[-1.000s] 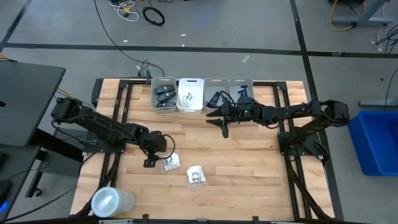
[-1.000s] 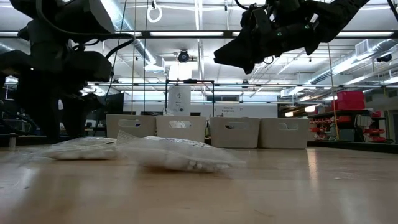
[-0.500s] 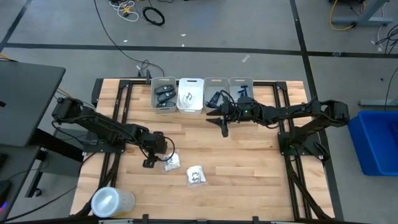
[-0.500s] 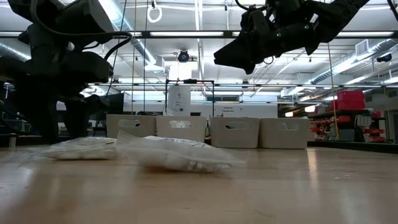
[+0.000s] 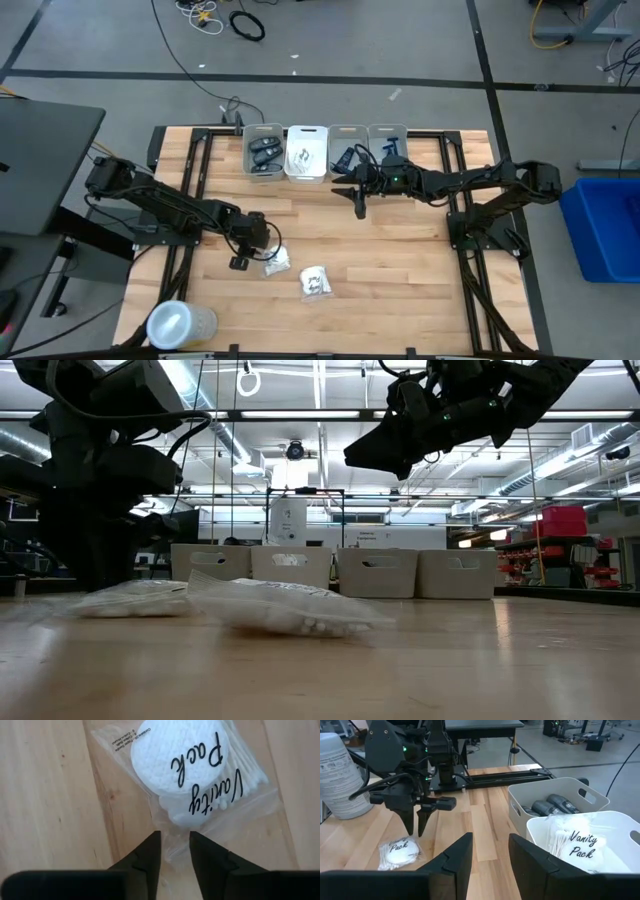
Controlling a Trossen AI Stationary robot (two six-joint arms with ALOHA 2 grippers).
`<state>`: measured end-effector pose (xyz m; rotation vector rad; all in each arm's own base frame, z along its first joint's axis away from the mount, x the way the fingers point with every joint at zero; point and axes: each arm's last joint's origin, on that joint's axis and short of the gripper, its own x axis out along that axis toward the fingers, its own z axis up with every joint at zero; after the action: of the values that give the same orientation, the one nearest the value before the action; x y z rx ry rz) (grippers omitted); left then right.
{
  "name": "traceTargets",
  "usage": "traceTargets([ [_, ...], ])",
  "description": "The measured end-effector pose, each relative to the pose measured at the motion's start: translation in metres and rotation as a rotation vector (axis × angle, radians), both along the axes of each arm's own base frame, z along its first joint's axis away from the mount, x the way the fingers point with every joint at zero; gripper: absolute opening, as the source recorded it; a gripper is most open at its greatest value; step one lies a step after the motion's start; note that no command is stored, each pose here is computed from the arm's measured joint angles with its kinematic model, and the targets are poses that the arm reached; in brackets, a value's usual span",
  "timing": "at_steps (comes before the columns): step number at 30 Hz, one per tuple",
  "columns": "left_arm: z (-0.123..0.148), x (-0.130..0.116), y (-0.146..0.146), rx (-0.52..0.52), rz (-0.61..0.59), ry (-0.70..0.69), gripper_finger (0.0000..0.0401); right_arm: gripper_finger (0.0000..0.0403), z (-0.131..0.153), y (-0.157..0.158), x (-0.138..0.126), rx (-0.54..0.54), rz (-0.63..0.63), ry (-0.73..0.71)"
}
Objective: Pick & Place Travel size toiletries
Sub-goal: Put the white cotton pack into the white bin
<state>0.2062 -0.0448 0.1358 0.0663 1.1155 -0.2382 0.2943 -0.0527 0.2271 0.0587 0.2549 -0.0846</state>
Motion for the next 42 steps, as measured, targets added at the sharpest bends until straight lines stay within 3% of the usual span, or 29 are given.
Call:
traceTargets([
  [20, 0.000, 0.000, 0.000, -0.010, 0.023, 0.007, 0.0008, 0.0130, 0.000, 0.000, 0.000, 0.000, 0.000, 0.000],
  [32, 0.001, 0.001, -0.001, -0.032, 0.025, 0.009, 0.0005, 0.0130, 0.000, 0.000, 0.000, 0.000, 0.000, 0.000],
  [42, 0.028, 0.012, -0.004, -0.032, -0.016, 0.052, 0.0005, 0.0130, 0.000, 0.000, 0.000, 0.000, 0.000, 0.000],
])
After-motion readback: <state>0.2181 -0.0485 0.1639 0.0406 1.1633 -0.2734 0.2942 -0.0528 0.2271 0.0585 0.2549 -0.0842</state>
